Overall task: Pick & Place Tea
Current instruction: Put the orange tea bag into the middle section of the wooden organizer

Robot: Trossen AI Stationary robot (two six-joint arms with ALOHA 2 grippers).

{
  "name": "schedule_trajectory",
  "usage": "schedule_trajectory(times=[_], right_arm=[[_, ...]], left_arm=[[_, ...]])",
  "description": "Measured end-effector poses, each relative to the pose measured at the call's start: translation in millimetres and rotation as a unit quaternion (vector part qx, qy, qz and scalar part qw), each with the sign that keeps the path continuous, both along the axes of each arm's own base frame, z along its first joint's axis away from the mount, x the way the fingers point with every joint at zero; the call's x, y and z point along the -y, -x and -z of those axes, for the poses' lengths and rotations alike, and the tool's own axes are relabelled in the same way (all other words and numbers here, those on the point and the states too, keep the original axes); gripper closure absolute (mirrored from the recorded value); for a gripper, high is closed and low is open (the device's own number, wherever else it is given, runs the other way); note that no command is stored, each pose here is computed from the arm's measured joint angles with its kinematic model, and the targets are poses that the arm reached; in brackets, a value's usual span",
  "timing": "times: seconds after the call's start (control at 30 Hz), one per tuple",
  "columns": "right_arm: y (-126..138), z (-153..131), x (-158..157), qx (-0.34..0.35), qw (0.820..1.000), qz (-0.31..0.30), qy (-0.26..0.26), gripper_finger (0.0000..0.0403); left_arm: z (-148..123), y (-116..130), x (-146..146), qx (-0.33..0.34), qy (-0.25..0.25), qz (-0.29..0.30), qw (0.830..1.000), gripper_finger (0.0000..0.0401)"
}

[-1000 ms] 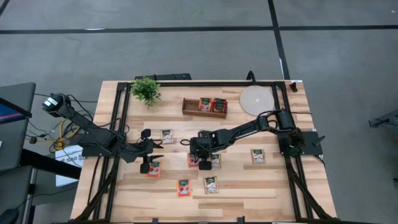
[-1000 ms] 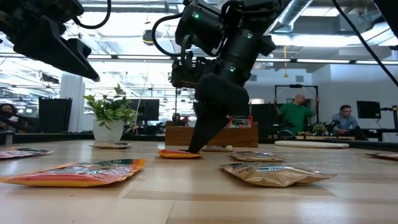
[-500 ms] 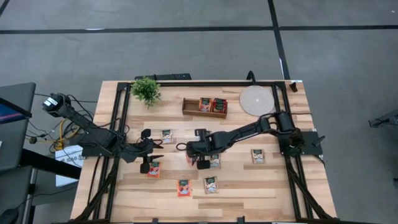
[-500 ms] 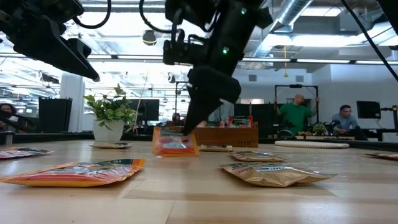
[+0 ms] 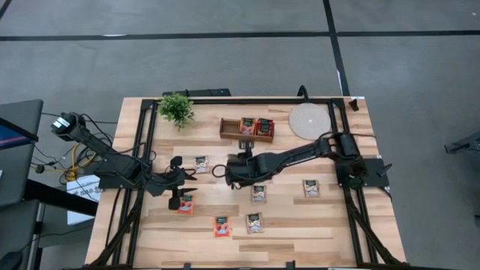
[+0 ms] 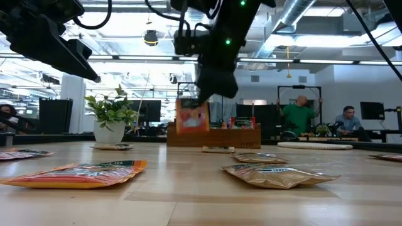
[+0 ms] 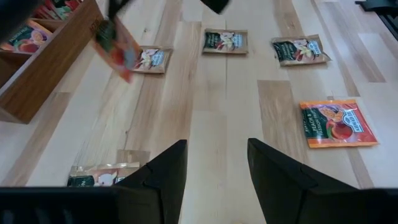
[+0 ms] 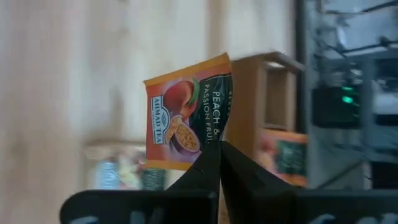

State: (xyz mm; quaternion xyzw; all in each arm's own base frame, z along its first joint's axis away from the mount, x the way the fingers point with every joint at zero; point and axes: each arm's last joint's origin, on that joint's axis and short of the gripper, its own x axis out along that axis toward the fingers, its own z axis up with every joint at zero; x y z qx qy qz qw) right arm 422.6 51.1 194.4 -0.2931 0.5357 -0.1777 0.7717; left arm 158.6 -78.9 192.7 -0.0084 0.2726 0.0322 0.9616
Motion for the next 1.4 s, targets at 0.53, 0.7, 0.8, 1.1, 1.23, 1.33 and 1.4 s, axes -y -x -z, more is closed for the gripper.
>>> schedule_trajectory(times=[0.53,0.7,0.8,1.1,1.23,1.33,1.4], right_arm=[[29.0,-49.5,83.7,0.014,0.992,0.113,0.055,0.0403],[27.0,-43.3,109.3,0.009,0.991,0.126,0.034,0.0403],[26.8,-44.2,122.1,0.021,0.991,0.133,0.01,0.0403],[23.9,-30.1,141.1,0.015,0.99,0.141,-0.029,0.0403],[17.9,-10.8,144.6,-0.01,0.99,0.138,-0.025,0.0403],[12.3,-0.5,146.4,-0.01,0.99,0.136,-0.021,0.0403],[12.1,-0.6,147.5,-0.011,0.991,0.133,-0.019,0.0403]], left_arm=[[0.4,0.2,0.0,-0.002,0.001,0.0,1.0,0.0239],[0.4,0.2,0.0,-0.003,0.001,0.0,1.0,0.0239],[0.5,0.2,-0.1,-0.003,0.001,0.001,1.0,0.0239],[0.5,0.3,0.1,-0.004,0.003,0.003,1.0,0.0239],[0.5,0.3,0.2,-0.004,0.003,0.004,1.0,0.0239],[0.5,0.3,0.2,-0.004,0.003,0.004,1.0,0.0239],[0.5,0.3,0.2,-0.005,0.004,0.005,1.0,0.0239]])
